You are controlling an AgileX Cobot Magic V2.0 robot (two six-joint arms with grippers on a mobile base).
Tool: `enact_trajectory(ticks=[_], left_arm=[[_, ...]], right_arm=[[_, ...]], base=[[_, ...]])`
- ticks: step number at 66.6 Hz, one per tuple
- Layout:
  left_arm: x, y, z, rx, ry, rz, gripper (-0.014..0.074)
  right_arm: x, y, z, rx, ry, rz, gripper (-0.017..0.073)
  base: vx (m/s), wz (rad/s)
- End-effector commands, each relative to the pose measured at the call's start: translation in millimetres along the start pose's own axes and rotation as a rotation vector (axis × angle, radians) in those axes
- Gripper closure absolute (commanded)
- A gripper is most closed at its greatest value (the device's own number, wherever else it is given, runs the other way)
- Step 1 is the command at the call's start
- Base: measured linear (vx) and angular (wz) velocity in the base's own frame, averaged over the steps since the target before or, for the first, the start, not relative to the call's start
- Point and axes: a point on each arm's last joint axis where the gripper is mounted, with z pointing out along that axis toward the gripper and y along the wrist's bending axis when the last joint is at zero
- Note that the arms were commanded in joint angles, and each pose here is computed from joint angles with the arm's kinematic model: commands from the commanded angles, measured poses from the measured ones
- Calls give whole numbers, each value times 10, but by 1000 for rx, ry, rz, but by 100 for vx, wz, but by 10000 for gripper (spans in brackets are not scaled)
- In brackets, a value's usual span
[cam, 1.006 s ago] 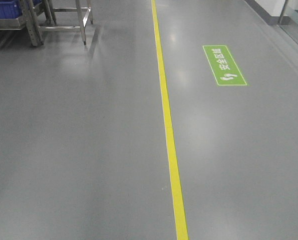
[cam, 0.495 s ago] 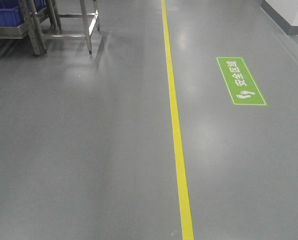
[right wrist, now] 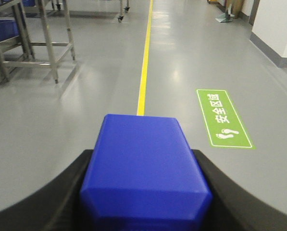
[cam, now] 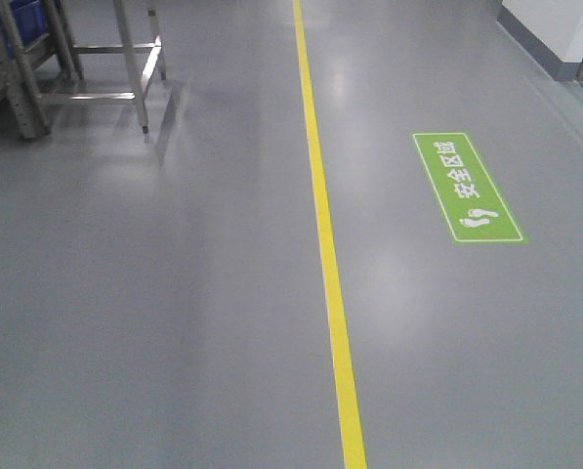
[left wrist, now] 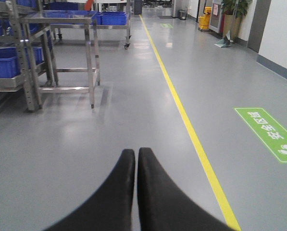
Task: Pour parts from conveyor to right shelf
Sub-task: 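Drive along the yellow floor line toward the bin shelves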
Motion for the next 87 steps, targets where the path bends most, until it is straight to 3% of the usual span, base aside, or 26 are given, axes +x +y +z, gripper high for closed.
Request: enact_trajectory(ticks=[1,87], left_arm=[[-140,-8,-28,11,-108,-16,600],[-140,-8,-28,11,-108,-16,600]], right_arm=[[-150,-10,-27,10,-95,-6,564],[-149,-9,-27,10,-94,-6,564]], base=[[64,-16],[71,0]])
